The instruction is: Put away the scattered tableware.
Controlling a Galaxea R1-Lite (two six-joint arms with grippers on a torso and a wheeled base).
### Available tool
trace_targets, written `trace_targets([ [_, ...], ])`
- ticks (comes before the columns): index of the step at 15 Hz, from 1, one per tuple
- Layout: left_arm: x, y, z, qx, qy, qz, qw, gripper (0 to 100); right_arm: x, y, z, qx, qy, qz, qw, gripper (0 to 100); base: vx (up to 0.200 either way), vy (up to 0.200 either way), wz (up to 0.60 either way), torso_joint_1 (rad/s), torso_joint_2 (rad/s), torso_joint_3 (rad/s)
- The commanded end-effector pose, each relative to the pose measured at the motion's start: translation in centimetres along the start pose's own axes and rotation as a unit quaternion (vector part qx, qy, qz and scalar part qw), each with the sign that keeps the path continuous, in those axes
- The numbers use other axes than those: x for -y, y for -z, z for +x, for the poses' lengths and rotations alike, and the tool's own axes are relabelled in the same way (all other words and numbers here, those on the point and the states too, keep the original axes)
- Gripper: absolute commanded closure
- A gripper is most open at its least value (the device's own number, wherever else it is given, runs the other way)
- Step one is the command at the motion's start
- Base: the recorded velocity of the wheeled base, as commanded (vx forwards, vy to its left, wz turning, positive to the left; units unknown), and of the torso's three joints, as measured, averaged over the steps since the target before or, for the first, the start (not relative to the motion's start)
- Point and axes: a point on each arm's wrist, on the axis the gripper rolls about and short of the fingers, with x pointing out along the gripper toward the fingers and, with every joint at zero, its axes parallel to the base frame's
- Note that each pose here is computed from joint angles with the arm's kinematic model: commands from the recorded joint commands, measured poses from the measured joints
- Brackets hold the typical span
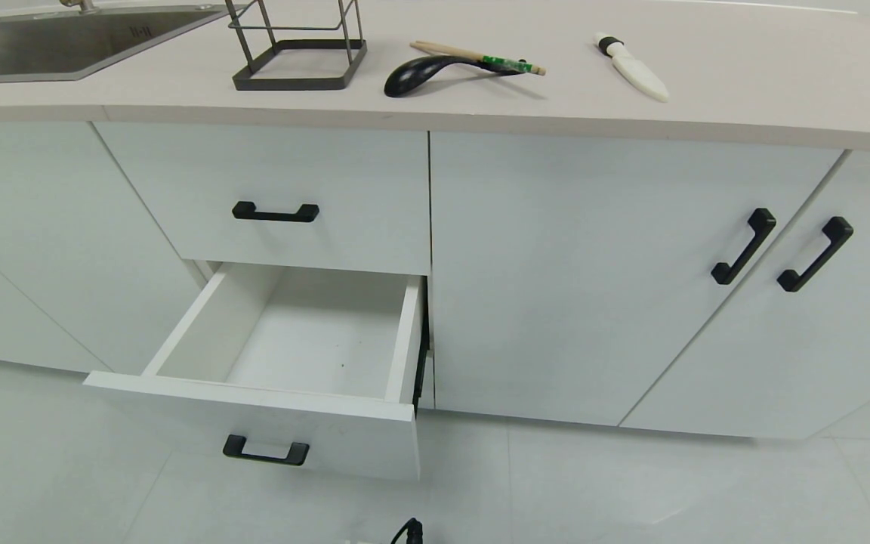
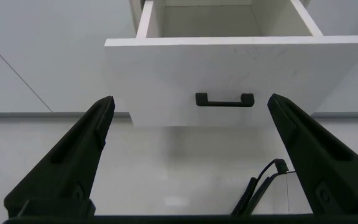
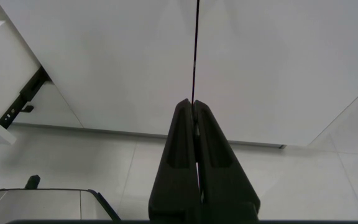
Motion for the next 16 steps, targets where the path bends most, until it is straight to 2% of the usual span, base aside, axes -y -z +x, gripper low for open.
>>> trace_targets([
  [1, 0.00, 0.02, 0.02, -0.001, 0.002, -0.006, 1.0000, 0, 0.00, 0.00, 0.01, -0.001, 0.000, 0.000, 1.000, 100, 0.000, 0.000, 0.00, 0.000, 0.00, 0.000],
  [3, 0.00, 0.04, 0.01, -0.001, 0.001, -0.016, 0.9999, 0, 0.00, 0.00, 0.01, -0.001, 0.000, 0.000, 1.000, 100, 0.000, 0.000, 0.00, 0.000, 0.00, 0.000],
  [10, -0.10, 0.04, 0.00, -0.002, -0.022, -0.019, 0.9996, 0, 0.00, 0.00, 0.01, -0.001, 0.000, 0.000, 1.000, 100, 0.000, 0.000, 0.00, 0.000, 0.00, 0.000],
  [11, -0.12, 0.04, 0.00, -0.002, -0.026, -0.024, 0.9994, 0, 0.00, 0.00, 0.01, -0.001, 0.000, 0.000, 1.000, 100, 0.200, 0.000, 0.00, -0.002, 0.00, 0.002],
  [13, -0.13, 0.04, 0.01, -0.002, -0.027, -0.024, 0.9993, 0, 0.00, 0.00, 0.01, -0.001, 0.000, 0.000, 1.000, 100, 0.200, 0.000, 0.00, -0.002, 0.00, 0.000],
  [15, -0.13, 0.04, 0.01, -0.002, -0.029, -0.030, 0.9991, 0, 0.00, 0.00, 0.01, -0.001, 0.000, 0.000, 1.000, 100, 0.000, 0.000, 0.00, 0.000, 0.00, 0.000],
  [16, -0.13, 0.04, 0.01, -0.002, -0.029, -0.027, 0.9992, 0, 0.00, 0.00, 0.02, -0.002, -0.001, -0.001, 1.000, 100, 0.000, 0.000, 0.00, 0.000, 0.00, 0.000],
])
